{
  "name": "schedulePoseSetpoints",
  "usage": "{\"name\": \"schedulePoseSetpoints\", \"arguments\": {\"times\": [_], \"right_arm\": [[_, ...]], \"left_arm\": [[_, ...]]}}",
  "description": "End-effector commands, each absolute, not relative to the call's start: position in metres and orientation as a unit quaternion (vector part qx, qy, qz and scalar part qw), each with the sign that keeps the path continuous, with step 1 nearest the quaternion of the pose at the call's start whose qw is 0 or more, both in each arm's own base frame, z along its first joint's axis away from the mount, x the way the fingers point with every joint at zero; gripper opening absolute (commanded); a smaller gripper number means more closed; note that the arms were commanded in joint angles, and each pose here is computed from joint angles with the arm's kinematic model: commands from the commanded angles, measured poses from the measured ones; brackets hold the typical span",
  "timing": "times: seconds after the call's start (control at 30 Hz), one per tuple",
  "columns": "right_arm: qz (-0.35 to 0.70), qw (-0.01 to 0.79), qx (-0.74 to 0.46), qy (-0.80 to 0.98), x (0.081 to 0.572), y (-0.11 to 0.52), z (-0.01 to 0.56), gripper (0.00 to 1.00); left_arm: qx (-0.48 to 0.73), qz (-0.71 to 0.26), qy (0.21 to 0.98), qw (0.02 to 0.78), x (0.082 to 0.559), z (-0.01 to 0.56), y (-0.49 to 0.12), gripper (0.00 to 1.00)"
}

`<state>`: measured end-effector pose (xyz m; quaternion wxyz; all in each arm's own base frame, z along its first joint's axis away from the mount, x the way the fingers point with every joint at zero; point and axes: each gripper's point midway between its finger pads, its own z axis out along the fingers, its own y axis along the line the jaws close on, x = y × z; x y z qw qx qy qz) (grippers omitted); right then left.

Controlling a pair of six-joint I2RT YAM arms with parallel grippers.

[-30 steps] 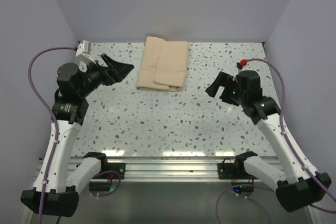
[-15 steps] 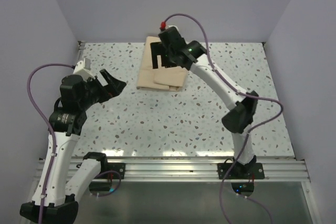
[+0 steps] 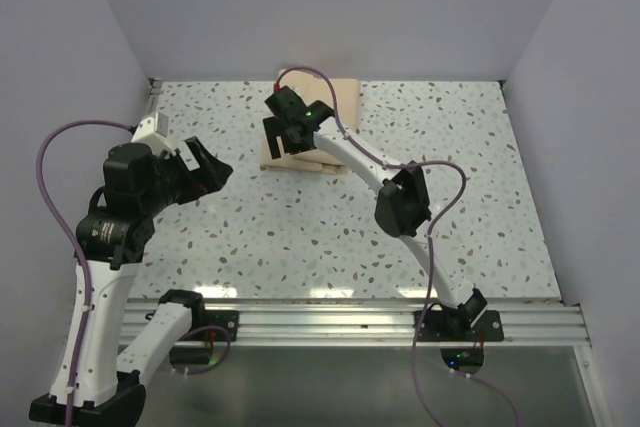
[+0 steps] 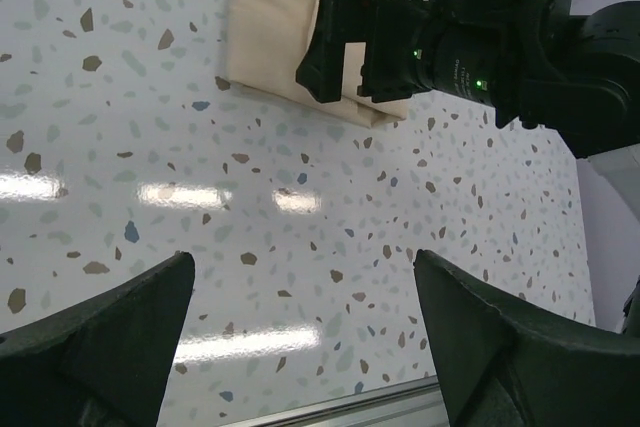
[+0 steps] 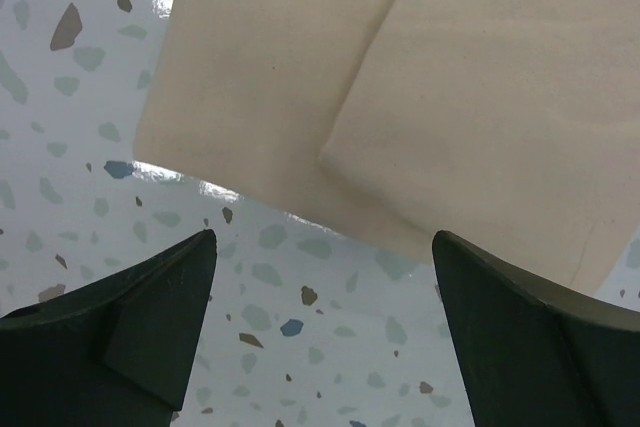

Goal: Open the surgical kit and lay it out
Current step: Open the surgical kit at the center of the board.

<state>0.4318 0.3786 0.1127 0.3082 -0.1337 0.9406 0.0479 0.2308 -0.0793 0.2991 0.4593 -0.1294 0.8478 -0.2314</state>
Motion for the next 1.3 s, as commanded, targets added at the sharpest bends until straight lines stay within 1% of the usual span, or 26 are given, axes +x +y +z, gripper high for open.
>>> {"name": "schedulePoseSetpoints", "arguments": {"times": [0.0,0.17,0.3,0.37,0.4,0.43,0.5,0.53,0.67,0.73,0.8,0.83,0.87,0.93,1.03,1.07,1.17,1.2,1.27], "right_arm": [[0.073,0.346,-0.127,0.927,0.456,0.399,0.109,0.93],[0.046,0.371,-0.11,0.921,0.474,0.396,0.089,0.91],[0.022,0.407,-0.081,0.91,0.5,0.385,0.087,0.91],[0.019,0.416,-0.069,0.907,0.508,0.381,0.088,0.85],[0.018,0.42,-0.061,0.905,0.513,0.375,0.091,0.8],[0.017,0.42,-0.058,0.905,0.515,0.373,0.087,0.72],[0.019,0.422,-0.053,0.905,0.519,0.368,0.09,0.59],[0.013,0.415,-0.053,0.908,0.517,0.363,0.085,0.51],[-0.007,0.386,-0.053,0.921,0.51,0.344,0.065,0.31],[-0.014,0.369,-0.053,0.928,0.504,0.334,0.056,0.19],[-0.017,0.361,-0.045,0.931,0.503,0.325,0.054,0.1],[-0.02,0.355,-0.044,0.934,0.499,0.321,0.054,0.02],[-0.017,0.354,-0.043,0.934,0.499,0.32,0.056,0.0],[-0.02,0.353,-0.038,0.934,0.497,0.315,0.06,0.0],[-0.008,0.377,-0.018,0.926,0.503,0.308,0.094,0.0],[0.003,0.393,-0.007,0.919,0.504,0.305,0.117,0.0],[0.014,0.429,0.025,0.903,0.515,0.287,0.156,0.0],[0.018,0.447,0.044,0.893,0.52,0.272,0.18,0.0],[0.007,0.461,0.067,0.885,0.523,0.253,0.198,0.0]], "left_arm": [[-0.124,-0.194,0.858,0.459,0.223,0.301,-0.068,0.95],[-0.13,-0.195,0.862,0.449,0.226,0.295,-0.069,0.95],[-0.137,-0.194,0.861,0.449,0.229,0.291,-0.068,0.94],[-0.144,-0.191,0.861,0.449,0.23,0.287,-0.067,0.95],[-0.147,-0.192,0.859,0.451,0.232,0.286,-0.067,0.95],[-0.152,-0.193,0.859,0.449,0.234,0.285,-0.067,0.95],[-0.159,-0.191,0.859,0.449,0.239,0.279,-0.066,0.94],[-0.162,-0.194,0.858,0.447,0.241,0.277,-0.067,0.94],[-0.175,-0.2,0.855,0.446,0.252,0.268,-0.069,0.93],[-0.179,-0.205,0.851,0.448,0.258,0.267,-0.071,0.93],[-0.179,-0.208,0.849,0.452,0.263,0.268,-0.072,0.93],[-0.179,-0.208,0.85,0.45,0.265,0.268,-0.073,0.93],[-0.178,-0.208,0.849,0.452,0.267,0.269,-0.073,0.93],[-0.173,-0.203,0.85,0.455,0.273,0.267,-0.072,0.93],[-0.165,-0.199,0.852,0.456,0.28,0.267,-0.072,0.93],[-0.163,-0.198,0.854,0.452,0.285,0.268,-0.073,0.93],[-0.158,-0.19,0.856,0.453,0.292,0.267,-0.072,0.93],[-0.155,-0.19,0.854,0.459,0.295,0.269,-0.072,0.93],[-0.149,-0.187,0.854,0.461,0.299,0.269,-0.072,0.94]]}}
